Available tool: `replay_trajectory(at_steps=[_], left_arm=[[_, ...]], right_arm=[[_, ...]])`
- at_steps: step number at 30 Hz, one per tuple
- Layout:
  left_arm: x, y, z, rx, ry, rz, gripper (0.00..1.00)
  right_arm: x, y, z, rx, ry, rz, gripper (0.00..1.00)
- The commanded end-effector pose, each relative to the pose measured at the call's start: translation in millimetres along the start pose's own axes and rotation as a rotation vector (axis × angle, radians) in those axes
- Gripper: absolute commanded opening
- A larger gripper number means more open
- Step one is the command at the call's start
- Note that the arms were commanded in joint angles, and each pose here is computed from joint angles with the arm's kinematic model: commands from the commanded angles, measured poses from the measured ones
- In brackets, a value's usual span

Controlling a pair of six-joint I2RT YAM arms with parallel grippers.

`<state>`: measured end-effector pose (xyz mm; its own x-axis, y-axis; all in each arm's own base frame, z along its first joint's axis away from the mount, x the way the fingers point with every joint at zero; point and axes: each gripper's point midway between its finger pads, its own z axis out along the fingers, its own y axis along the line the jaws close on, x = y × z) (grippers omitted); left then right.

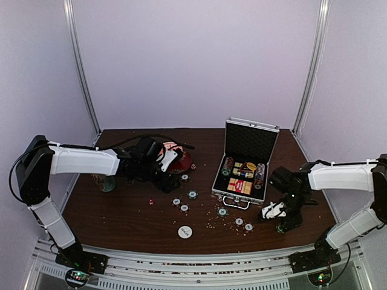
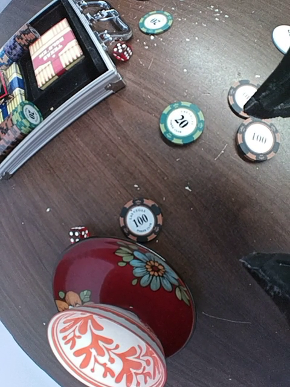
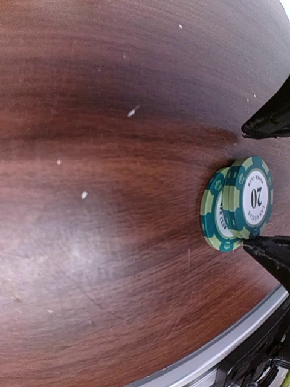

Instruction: Pack up texas hold em set

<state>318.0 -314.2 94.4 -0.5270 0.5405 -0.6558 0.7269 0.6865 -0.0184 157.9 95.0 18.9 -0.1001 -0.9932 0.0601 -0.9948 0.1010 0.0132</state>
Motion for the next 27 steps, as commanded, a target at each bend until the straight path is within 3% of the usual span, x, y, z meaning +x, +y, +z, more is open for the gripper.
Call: replay_trajectory(at_steps=[1,11,27], left_arm=[[-6,-3,4,0.014,-0.035,0.002,0.78],[-2,-3,7,0.013,-0.026,0.006,0.78],[0,-3,8,0.013,-0.025,0.009,0.78]], right_arm=[[8,4,4,-0.015,0.04,-0.003,0.53],[0,4,-4,-0.031,0.004,0.001,0.42],[-11,7,-1,-0.055,-0.015,0.0,0.42]])
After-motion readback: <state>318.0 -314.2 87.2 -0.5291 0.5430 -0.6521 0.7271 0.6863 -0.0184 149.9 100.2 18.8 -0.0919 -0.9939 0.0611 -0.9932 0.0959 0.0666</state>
